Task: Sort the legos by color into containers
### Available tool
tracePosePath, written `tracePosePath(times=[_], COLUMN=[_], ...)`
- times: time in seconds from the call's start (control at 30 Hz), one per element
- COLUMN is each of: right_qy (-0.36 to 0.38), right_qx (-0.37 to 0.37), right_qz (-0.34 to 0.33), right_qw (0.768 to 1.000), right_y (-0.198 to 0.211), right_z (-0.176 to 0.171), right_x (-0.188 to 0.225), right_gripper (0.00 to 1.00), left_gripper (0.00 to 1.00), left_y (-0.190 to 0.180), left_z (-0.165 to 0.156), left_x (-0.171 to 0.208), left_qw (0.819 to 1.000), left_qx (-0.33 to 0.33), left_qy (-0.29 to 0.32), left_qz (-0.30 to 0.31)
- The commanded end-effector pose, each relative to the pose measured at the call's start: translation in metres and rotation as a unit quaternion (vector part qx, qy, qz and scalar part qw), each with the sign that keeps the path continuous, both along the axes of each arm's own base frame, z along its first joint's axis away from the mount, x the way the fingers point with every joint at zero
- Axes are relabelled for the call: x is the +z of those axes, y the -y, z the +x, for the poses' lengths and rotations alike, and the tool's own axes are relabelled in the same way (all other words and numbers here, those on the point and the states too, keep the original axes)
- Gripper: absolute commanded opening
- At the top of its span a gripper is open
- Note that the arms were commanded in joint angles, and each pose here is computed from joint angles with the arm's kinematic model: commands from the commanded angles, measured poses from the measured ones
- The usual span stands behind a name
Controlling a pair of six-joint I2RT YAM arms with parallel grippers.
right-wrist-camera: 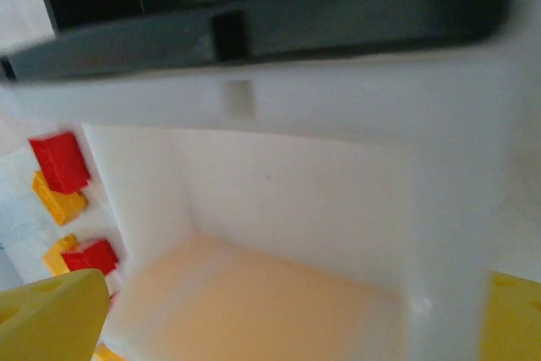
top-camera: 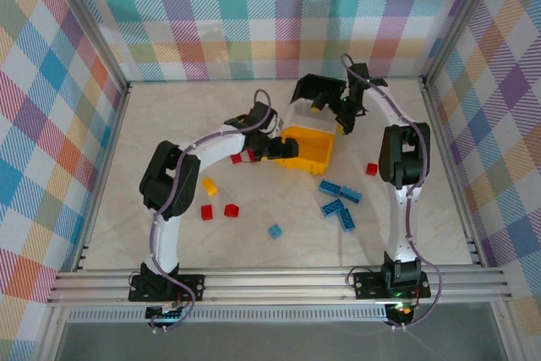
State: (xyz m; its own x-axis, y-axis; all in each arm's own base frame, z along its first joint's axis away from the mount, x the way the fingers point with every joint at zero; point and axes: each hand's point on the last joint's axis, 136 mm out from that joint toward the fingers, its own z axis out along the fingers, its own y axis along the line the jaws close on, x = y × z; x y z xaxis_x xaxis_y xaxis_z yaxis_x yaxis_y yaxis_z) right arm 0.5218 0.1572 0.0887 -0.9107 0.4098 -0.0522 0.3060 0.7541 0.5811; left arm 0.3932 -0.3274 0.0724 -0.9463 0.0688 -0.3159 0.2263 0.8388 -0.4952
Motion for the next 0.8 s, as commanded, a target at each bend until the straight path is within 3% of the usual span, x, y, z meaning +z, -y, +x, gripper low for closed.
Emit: tracePosePath(times=[0.0, 0.3, 0.43, 0.63, 0.77], right_qy=[0.040, 0.069, 0.098, 0.232, 0.265], right_qx=[0.033, 0.095, 0.087, 0.037, 0.013], right_qz=[0.040, 0.076, 0.035, -0.072, -0.099], right_qw=[0.998, 0.990, 0.991, 0.969, 0.959], right_y=[-0.022, -0.070, -0.060, -0.008, 0.024], right_z=[0.020, 0.037, 0.042, 0.050, 0.021], right_x=[0.017, 0.027, 0.040, 0.131, 0.183], right_gripper=[1.00, 1.00, 1.00, 1.00, 1.00], left_gripper=[0.91, 0.91, 0.91, 0.91, 0.91], left_y=[0.030, 0.086, 0.110, 0.132, 0.147], left_z=[-0.021, -0.044, -0.037, -0.023, -0.008], left_x=[-0.004, -0.017, -0.017, -0.022, -0.022], left_qw=[0.999, 0.996, 0.995, 0.994, 0.995], left_qx=[-0.028, -0.073, -0.086, -0.084, -0.071], left_qy=[-0.029, -0.045, -0.042, -0.039, -0.035], left_qz=[-0.020, -0.027, -0.036, -0.050, -0.068])
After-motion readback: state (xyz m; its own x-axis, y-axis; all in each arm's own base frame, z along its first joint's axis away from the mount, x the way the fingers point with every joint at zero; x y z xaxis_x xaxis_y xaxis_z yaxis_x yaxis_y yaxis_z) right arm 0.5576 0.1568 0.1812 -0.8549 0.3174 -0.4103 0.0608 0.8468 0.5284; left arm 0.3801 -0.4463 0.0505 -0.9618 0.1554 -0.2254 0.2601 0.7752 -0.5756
